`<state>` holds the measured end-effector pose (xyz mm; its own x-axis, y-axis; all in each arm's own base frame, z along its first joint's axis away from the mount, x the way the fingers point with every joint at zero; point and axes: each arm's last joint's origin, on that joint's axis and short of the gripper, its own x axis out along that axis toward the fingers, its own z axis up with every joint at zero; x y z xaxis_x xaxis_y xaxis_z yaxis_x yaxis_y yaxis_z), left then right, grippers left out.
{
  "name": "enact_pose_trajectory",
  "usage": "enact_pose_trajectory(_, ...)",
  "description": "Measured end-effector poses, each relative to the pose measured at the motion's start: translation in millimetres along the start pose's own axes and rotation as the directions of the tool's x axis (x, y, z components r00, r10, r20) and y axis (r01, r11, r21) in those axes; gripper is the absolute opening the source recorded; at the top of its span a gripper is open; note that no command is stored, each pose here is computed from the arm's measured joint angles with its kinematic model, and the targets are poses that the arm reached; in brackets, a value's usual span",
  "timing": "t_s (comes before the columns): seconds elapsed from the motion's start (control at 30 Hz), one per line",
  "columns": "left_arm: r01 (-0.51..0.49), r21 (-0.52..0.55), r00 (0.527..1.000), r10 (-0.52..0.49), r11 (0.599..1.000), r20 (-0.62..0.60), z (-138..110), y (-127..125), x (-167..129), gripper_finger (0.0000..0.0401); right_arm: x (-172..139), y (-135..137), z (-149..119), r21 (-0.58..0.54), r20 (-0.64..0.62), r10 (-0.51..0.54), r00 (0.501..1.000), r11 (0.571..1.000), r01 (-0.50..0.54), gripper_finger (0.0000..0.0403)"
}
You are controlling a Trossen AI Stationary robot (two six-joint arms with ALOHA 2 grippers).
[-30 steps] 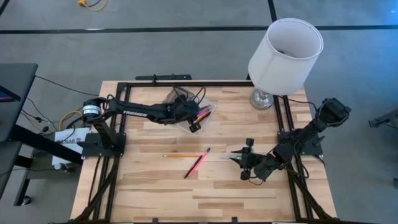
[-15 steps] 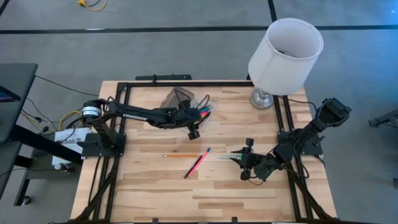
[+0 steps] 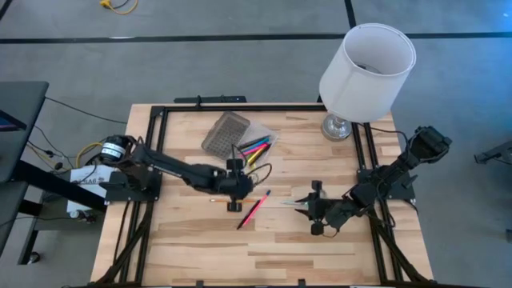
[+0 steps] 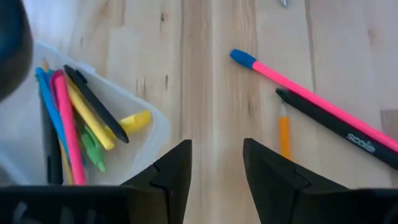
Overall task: Pick & place school supplies into a supply box
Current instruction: Put the green scissors into the supply box
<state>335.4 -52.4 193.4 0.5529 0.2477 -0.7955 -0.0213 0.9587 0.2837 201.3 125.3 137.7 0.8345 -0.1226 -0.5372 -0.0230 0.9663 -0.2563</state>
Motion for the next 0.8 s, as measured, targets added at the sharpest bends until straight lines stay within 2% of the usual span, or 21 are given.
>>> enact_pose_trajectory(0.1, -0.037, 0.014, 0.999, 0.037, 0.999, -0.003, -3, -17, -7, 0.014, 3, -3, -2, 0.004, -0.081, 0.079, 0.994, 0.997, -0.079, 0.0118)
enact_pose_trajectory(0.17, -0.053, 0.023, 0.999, 0.053, 0.998, -0.003, -5, -28, -12, 0.0139, 4, -5, -2, 0.025, -0.164, 0.095, 0.982, 0.995, -0.092, 0.0118)
enact_pose_trajectory(0.37, -0.11, 0.036, 0.994, 0.109, 0.993, 0.023, -8, -48, -22, 0.0139, -3, -16, -2, 0.052, -0.439, 0.037, 0.898, 0.999, -0.015, 0.0118)
enact_pose_trajectory(0.57, -0.134, 0.03, 0.991, 0.133, 0.991, 0.035, -9, -52, -24, 0.0139, -16, -14, 17, 0.035, -0.533, 0.057, 0.844, 0.998, -0.046, 0.0118)
enact_pose_trajectory(0.73, -0.138, 0.019, 0.99, 0.138, 0.99, 0.036, -9, -51, -24, 0.0139, -27, -20, 14, 0.039, -0.659, 0.029, 0.752, 0.999, -0.004, 0.0118)
enact_pose_trajectory(0.8, -0.138, 0.019, 0.99, 0.137, 0.99, 0.036, -9, -51, -24, 0.0139, -28, -21, 12, 0.05, -0.682, 0.033, 0.731, 0.999, 0.001, 0.0118)
